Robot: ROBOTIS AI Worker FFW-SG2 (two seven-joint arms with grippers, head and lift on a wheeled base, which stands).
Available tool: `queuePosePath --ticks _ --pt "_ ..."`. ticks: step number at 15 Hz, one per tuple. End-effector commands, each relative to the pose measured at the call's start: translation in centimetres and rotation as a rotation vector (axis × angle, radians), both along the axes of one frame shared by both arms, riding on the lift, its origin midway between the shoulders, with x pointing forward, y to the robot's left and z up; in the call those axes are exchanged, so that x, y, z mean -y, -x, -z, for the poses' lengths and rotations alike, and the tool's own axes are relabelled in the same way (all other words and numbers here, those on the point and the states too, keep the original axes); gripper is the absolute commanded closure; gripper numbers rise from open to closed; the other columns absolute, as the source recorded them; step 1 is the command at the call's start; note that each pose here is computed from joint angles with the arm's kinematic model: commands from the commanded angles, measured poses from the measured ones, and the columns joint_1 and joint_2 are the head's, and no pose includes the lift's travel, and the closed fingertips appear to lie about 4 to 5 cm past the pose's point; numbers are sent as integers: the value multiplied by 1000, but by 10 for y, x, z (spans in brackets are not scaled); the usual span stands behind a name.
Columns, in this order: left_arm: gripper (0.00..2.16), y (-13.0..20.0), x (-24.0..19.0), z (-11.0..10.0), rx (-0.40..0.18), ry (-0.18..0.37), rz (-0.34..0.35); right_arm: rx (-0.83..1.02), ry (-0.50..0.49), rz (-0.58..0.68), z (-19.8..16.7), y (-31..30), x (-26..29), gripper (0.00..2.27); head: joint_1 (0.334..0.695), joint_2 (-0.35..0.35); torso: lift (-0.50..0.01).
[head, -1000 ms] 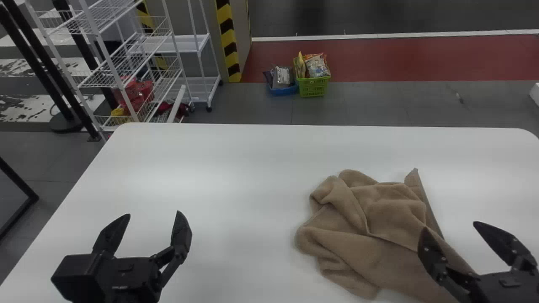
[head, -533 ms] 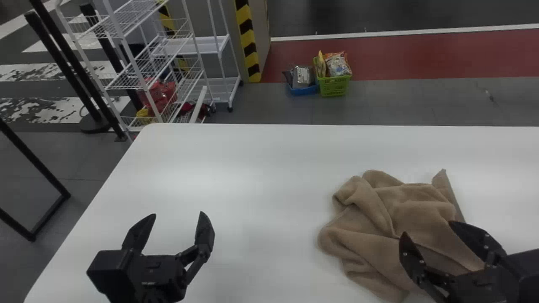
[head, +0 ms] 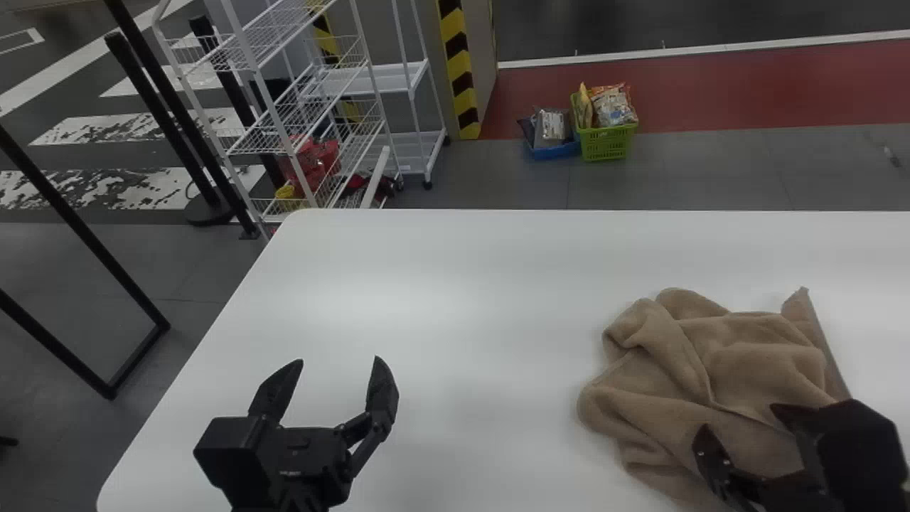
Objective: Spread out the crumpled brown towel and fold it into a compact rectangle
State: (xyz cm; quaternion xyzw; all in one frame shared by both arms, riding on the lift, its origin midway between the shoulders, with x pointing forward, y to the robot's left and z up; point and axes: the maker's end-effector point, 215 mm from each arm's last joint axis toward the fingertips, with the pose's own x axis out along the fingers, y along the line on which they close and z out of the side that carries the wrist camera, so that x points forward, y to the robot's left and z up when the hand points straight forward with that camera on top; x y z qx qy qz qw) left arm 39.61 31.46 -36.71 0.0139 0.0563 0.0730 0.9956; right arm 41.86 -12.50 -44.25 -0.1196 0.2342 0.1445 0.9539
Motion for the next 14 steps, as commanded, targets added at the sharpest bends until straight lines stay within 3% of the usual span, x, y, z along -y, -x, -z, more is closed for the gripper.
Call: queuePosePath --ticks 1,4,6,8,9,12,14 --pt "97 1 -1 -1 2 5 -5 6 3 13 -5 -5 6 400 695 260 -127" --pt "97 1 -1 1 -1 6 -5 13 -1 12 -7 -6 6 508 695 252 -127" --pt "97 1 -1 1 -1 6 -5 13 -1 14 -7 -7 6 765 695 251 -127" --pt "97 1 -1 1 -1 8 -5 11 4 16 -6 -8 8 775 695 250 -127" --pt "97 1 -1 1 -1 8 -5 10 5 19 -6 -9 9 1062 695 250 -127" --pt "97 1 0 1 -1 10 -4 12 -11 27 -7 -10 12 1112 695 246 -127" --pt "97 2 0 0 -1 10 -4 80 -72 32 -32 -12 15 1112 695 243 -127"
